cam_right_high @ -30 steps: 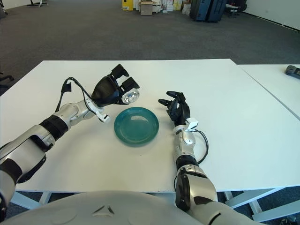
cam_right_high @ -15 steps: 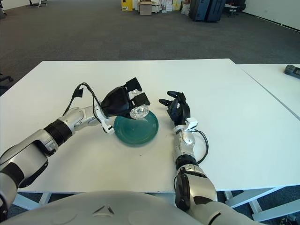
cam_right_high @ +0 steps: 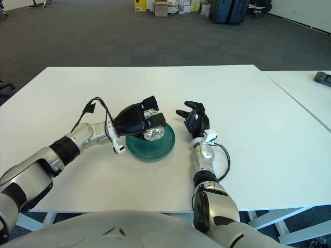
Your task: Put the bottle into the plate.
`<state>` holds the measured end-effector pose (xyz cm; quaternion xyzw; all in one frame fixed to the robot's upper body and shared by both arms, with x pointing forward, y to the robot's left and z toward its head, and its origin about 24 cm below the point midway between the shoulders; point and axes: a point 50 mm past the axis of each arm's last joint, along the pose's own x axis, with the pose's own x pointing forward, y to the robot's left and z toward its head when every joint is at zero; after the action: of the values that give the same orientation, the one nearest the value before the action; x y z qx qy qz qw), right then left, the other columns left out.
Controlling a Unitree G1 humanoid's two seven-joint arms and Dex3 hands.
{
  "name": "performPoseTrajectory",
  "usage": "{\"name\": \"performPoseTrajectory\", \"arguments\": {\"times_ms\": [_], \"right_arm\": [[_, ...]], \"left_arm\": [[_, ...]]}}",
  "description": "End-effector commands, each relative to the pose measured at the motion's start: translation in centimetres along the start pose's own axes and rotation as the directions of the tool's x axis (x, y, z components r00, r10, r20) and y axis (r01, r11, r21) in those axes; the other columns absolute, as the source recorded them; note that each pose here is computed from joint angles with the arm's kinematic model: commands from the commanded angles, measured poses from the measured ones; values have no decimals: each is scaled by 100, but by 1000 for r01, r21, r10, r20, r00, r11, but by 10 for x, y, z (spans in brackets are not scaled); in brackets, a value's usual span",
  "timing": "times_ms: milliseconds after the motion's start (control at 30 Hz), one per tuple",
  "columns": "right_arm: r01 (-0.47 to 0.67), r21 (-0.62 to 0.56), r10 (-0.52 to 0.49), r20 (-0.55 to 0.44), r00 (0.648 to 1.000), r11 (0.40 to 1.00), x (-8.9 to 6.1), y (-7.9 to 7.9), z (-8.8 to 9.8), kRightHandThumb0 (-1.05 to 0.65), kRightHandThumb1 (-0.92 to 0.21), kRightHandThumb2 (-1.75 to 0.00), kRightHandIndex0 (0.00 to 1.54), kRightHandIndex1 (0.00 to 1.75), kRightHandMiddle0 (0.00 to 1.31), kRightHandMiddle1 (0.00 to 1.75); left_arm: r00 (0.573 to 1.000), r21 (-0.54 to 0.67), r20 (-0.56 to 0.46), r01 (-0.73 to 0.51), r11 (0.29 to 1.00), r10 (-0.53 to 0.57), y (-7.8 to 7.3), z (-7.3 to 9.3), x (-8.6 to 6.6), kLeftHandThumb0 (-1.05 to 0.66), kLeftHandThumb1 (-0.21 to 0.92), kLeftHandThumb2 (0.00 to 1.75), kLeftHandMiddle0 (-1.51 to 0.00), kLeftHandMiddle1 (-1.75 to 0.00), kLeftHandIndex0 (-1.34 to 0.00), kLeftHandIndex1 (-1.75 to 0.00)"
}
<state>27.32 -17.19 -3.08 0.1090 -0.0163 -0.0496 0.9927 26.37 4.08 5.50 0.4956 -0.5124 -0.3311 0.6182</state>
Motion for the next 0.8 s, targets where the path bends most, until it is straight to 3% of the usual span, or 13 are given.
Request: {"name": "performPoseTrajectory", "arguments": {"times_ms": [0,533,667,700,733,767], "right_arm": [[46,29,-43,-114,993,999,-25,-4,-26,-82,-92,-101,66,75,27,121],[51,29,-48,-115,992,998,-24,-5,-25,-81,-92,-102,67,74,28,120],[51,20,-49,-108,993,998,-25,-6,-25,-81,-92,-102,67,74,27,120],[50,21,-47,-105,993,999,-25,-6,-25,-81,-92,-101,66,74,27,120],[48,22,-46,-102,994,999,-25,-5,-24,-81,-92,-99,65,73,25,119],[48,23,-45,-101,994,999,-26,-5,-24,-81,-92,-98,64,73,24,119]], "left_arm": [[1000,7,-8,-11,1000,11,4,-4,1,-41,49,109,-108,-175,-47,-175],[998,-51,-47,29,998,-31,8,-7,1,-42,47,112,-107,-175,-49,-175],[991,-108,-71,104,989,-112,11,-10,-2,-40,60,95,-91,-175,-39,-175],[986,-117,-68,147,982,-155,12,-11,-7,-47,65,87,-73,-158,-31,-162],[980,-124,-66,177,976,-186,13,-12,-10,-61,75,76,-48,-110,-20,-123],[976,-129,-65,196,972,-206,14,-13,-12,-70,81,68,-34,-75,-13,-97]]}}
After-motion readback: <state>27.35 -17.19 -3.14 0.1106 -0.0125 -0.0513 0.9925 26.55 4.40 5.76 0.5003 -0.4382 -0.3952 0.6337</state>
